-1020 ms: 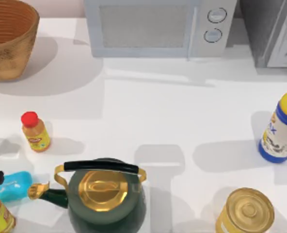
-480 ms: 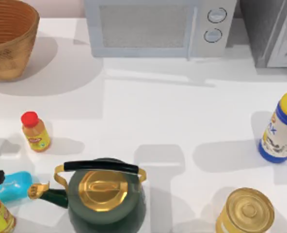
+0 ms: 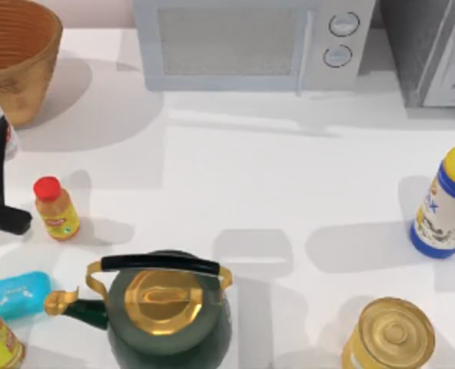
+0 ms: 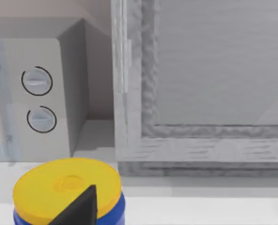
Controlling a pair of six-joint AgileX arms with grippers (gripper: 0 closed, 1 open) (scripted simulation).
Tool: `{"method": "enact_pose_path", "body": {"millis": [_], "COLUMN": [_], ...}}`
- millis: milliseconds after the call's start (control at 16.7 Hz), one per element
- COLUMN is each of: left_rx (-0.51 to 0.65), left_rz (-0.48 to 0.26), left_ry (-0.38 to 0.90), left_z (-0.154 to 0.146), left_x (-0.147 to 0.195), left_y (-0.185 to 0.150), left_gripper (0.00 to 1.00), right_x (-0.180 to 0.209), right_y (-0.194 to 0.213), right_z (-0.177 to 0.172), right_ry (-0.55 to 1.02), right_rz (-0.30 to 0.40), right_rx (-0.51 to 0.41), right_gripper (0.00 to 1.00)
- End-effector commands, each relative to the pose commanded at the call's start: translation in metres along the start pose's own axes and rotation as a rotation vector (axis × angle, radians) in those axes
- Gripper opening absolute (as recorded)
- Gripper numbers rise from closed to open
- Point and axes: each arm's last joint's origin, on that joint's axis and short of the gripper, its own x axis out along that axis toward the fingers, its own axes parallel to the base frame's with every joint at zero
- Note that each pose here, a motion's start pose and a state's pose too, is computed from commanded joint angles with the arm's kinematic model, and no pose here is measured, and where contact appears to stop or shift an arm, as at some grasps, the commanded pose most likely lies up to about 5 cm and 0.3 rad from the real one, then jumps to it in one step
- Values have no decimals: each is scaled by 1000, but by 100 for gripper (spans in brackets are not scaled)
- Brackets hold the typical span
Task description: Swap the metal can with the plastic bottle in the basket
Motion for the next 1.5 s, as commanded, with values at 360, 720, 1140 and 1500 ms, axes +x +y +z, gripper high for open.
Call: {"method": "enact_pose_path", "body": {"millis": [360, 720, 1140, 1500], "left_rx": [-4, -16, -21, -16], "left_rz": [-454, -898, -1225, -1267], "left_ry": [10, 23, 21, 11], "left_z": [16, -58, -184, -214], "left_x": [108, 221, 270, 275], "left_y": [-16, -57, -89, -83], "left_gripper": [0, 0, 0, 0], "right_x": [0, 0, 0, 0], "right_y": [0, 0, 0, 0], "right_z": [0, 0, 0, 0], "right_ry": [0, 0, 0, 0], "right_rz": [0, 0, 0, 0], "right_rx": [0, 0, 0, 0], "right_gripper": [100, 100, 100, 100]}}
